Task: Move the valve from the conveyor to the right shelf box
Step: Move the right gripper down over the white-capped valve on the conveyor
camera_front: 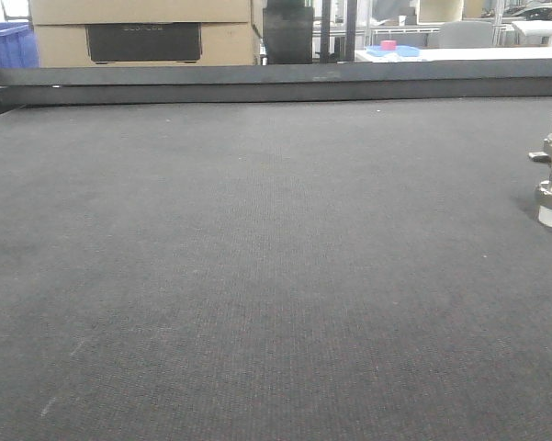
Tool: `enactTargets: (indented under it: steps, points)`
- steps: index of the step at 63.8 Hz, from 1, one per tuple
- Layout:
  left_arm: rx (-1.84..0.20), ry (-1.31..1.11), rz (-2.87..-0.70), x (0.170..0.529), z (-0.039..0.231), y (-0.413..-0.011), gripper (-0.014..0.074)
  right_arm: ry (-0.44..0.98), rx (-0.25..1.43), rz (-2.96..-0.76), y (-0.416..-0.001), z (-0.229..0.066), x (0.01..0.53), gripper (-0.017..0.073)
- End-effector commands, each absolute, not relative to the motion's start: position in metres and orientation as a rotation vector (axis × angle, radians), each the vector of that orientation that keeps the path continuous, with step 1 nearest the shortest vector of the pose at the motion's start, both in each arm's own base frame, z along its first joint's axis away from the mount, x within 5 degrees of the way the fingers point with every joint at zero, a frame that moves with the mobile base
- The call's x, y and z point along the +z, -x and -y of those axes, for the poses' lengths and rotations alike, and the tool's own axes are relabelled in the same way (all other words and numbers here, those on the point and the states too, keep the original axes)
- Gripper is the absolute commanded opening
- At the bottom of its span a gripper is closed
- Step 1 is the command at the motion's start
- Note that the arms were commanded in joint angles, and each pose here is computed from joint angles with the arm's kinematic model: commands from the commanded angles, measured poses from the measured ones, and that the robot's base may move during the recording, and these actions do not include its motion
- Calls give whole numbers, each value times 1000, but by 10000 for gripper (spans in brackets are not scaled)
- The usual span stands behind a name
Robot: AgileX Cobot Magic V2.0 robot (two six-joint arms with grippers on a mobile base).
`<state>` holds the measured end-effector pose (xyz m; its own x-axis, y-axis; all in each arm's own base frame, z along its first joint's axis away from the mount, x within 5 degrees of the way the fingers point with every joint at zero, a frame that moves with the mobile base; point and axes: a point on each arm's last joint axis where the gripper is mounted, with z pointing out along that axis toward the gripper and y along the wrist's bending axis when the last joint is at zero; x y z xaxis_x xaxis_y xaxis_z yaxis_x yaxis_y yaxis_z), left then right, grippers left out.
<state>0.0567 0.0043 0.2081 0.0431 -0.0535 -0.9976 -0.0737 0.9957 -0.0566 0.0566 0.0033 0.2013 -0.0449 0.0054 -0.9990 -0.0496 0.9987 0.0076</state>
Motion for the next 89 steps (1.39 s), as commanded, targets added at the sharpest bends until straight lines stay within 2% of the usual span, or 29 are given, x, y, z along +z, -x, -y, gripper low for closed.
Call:
enactTargets:
  steps: [1,20,33,39,45,50,54,59,67,72,79,89]
  points:
    - [10,104,-1489,212,-4,-56,-111,28,36,-1575,-56,-3,205,-155]
    - [-16,127,-1470,214,-4,-56,-111,15,27,-1443,-56,-1,217,-155]
    - [-15,117,-1285,231,-5,-53,-111,4,29,-1358,-53,-1,233,-155]
    - [-1,99,-1261,259,-4,-46,-111,10,36,-1310,-43,-1,267,-155]
    - [67,53,-1331,294,-3,-41,-111,24,46,-1287,-27,-2,305,-142]
    - [106,44,-1414,318,-5,-42,-93,35,52,-1329,-25,-3,331,-62]
    - [111,53,-1481,335,-6,-46,-24,39,54,-1361,-29,-4,347,33]
    - [113,60,-1556,349,-7,-56,85,41,54,-1413,-43,-4,358,195]
    - [112,69,-1665,360,-9,-77,326,40,55,-1521,-72,-5,358,457]
    - [107,72,-1711,361,-10,-90,472,45,52,-1603,-88,-5,351,574]
    - [63,90,-1774,362,-9,-103,613,48,44,-1677,-109,-6,345,570]
    - [22,79,-1905,373,-6,-114,579,67,54,-1845,-132,-8,358,570]
